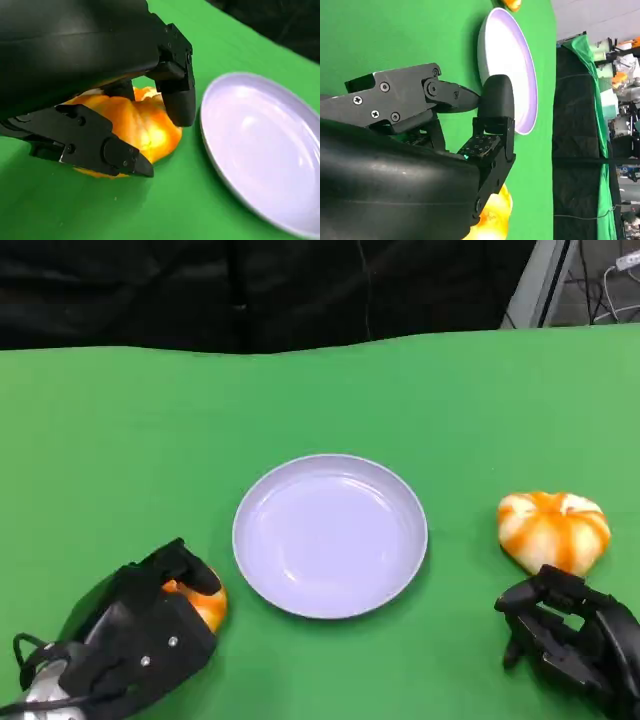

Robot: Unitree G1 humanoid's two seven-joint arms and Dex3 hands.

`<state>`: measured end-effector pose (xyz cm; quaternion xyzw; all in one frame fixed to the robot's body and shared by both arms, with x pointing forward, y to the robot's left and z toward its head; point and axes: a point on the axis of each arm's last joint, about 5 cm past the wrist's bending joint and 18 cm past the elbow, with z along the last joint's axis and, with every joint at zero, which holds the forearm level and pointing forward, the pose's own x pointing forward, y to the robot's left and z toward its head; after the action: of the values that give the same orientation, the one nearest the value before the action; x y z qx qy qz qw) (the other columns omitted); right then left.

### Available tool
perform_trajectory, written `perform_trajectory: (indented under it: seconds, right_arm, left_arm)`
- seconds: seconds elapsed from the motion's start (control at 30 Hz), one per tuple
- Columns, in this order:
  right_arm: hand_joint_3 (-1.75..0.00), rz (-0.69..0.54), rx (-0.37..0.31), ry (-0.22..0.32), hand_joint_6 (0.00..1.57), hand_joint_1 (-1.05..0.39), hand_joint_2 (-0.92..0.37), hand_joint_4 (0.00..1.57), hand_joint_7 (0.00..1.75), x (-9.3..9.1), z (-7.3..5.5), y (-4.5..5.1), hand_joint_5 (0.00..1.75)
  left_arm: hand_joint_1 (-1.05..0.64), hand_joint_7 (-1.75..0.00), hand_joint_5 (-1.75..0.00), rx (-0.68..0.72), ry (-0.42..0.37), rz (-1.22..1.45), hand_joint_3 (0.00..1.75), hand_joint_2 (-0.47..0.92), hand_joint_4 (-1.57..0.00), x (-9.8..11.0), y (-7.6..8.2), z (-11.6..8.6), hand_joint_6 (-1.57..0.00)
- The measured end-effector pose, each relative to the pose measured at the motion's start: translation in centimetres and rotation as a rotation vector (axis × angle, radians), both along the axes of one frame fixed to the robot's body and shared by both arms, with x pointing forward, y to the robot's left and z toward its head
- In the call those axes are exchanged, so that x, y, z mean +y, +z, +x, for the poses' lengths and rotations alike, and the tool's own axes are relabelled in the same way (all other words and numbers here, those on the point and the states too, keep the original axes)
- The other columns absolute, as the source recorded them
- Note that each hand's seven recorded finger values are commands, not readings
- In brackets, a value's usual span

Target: Grasp the bread from the table and place it into the plate.

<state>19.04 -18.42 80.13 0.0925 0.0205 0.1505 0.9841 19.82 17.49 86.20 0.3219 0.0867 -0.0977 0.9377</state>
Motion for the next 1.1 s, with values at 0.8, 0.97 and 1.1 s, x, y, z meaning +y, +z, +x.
perform_trajectory:
  seconds: [0.8, 0.97, 1.1]
  right_arm:
    - [-0.48, -0.001, 0.002, -0.001, 0.73, -0.25, -0.92, 0.60, 1.09, 0.0, 0.0, -0.02, 1.75]
    - [-0.47, -0.001, 0.002, 0.000, 0.74, -0.24, -0.92, 0.60, 1.09, 0.0, 0.0, -0.02, 1.75]
    - [-0.48, -0.001, 0.003, 0.000, 0.74, -0.24, -0.92, 0.61, 1.09, 0.0, 0.0, -0.03, 1.75]
  left_arm:
    - [-0.01, -1.43, -1.63, -0.273, 0.004, -0.045, 0.00, 0.86, -0.51, -0.4, 3.2, -1.5, -0.53]
    - [0.00, -1.41, -1.60, -0.343, -0.008, -0.015, 0.00, 0.86, -0.51, -0.6, 4.3, -1.7, -0.54]
    - [0.00, -1.40, -1.62, -0.391, -0.021, -0.003, 0.00, 0.87, -0.49, -0.9, 5.0, -1.8, -0.54]
